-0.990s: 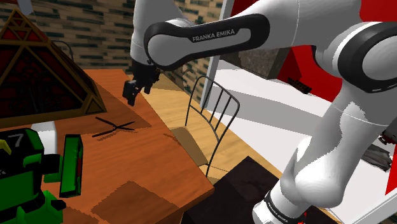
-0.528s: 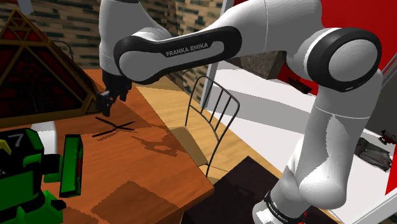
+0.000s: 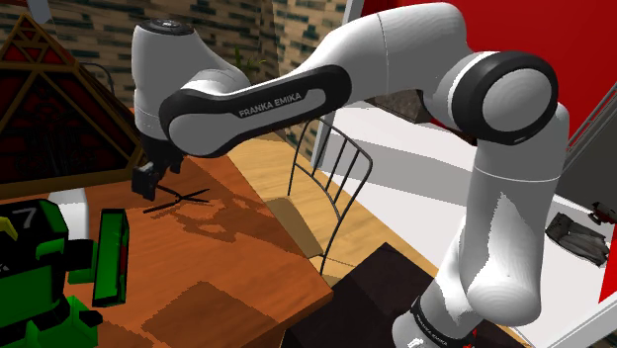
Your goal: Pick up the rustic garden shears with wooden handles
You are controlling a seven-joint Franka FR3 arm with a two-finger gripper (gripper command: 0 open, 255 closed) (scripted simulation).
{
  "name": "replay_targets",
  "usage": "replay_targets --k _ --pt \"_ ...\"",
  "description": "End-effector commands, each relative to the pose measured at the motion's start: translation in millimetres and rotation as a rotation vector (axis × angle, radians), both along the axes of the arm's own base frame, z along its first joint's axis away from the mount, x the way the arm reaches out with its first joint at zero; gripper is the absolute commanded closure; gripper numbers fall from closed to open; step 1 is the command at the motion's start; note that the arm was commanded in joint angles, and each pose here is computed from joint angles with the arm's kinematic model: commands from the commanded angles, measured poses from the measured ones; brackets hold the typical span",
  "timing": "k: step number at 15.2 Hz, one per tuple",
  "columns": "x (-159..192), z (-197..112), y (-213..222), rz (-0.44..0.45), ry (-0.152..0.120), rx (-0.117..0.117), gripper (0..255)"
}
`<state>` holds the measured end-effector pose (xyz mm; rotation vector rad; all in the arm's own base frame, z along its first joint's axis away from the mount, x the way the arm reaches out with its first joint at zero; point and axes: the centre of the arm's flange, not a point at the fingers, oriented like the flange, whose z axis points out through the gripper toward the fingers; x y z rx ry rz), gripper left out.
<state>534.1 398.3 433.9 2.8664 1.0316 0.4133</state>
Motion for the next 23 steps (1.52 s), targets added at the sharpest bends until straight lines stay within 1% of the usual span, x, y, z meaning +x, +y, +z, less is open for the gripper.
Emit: replay_targets --k 1,3,4,13,23 --pt "0 -10 0 0.000 0.000 0.000 0" --pt "0 -13 0 0.000 0.000 0.000 0" --pt "0 -13 0 0.000 0.000 0.000 255" --pt "0 -13 0 0.000 0.000 0.000 255" --pt "0 40 0 0.000 0.000 0.000 255"
